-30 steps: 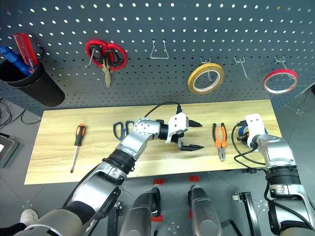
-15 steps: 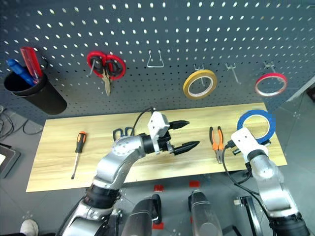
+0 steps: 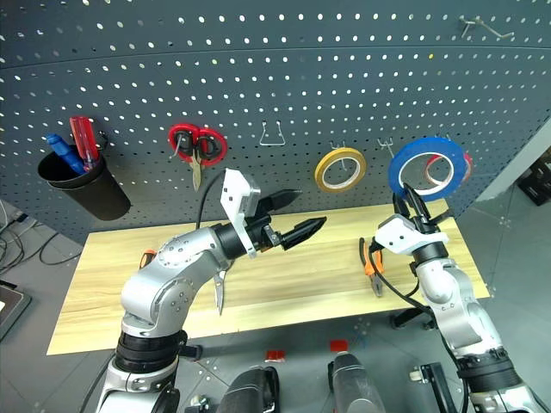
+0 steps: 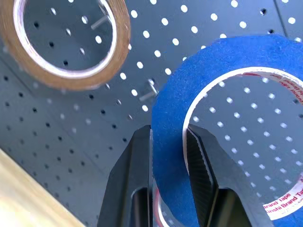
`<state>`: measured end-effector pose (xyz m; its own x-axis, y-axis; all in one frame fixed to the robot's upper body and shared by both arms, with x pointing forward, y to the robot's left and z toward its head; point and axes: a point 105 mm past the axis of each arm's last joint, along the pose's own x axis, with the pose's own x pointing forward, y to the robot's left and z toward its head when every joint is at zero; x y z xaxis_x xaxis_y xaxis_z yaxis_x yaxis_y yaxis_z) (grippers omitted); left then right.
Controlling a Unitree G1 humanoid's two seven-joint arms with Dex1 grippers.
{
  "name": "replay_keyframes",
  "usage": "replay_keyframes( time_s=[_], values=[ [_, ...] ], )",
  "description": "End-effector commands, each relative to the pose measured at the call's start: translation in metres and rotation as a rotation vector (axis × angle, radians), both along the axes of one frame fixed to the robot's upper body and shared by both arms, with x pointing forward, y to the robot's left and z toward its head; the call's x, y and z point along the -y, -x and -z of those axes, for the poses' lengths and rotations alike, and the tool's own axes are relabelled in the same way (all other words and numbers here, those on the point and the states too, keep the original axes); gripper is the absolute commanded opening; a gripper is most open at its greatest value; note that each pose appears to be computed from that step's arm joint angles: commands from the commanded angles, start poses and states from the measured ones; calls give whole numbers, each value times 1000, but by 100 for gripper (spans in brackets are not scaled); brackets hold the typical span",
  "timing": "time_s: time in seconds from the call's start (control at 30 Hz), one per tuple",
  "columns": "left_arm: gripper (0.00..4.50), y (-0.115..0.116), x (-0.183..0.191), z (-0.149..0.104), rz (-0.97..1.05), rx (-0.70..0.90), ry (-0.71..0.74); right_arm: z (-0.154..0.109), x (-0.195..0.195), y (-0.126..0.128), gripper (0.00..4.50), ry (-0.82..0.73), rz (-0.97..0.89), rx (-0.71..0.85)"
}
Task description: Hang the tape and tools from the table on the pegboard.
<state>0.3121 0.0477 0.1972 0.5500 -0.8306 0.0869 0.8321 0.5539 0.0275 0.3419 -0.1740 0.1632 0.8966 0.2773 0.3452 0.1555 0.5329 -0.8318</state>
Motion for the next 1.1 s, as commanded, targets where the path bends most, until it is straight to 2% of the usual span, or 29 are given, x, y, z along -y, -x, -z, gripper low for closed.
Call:
replay_keyframes(
  time_s=[0.03,0.27,0.57,0.77,0.83,0.9,1.1],
  values=[
    [450,-8,-2,-12,-42,70,8,-10,-12,-3,69,-3,-82,50],
    [450,-9,-1,-13,-53,78,16,-11,-22,-24,69,-23,-161,18],
    [450,-10,-5,-15,-73,86,13,1,-17,-59,69,-118,-171,-159],
    [450,-9,-5,-15,-79,88,11,6,-15,-66,69,-175,-168,-215],
    [450,-8,-6,-15,-82,87,9,9,-14,-67,140,-200,-166,-234],
    [450,-8,-6,-15,-84,86,7,13,-14,-65,190,-214,-166,-248],
    [450,-8,-5,-14,-84,86,1,21,-14,-60,395,-230,-158,-269]
  ],
)
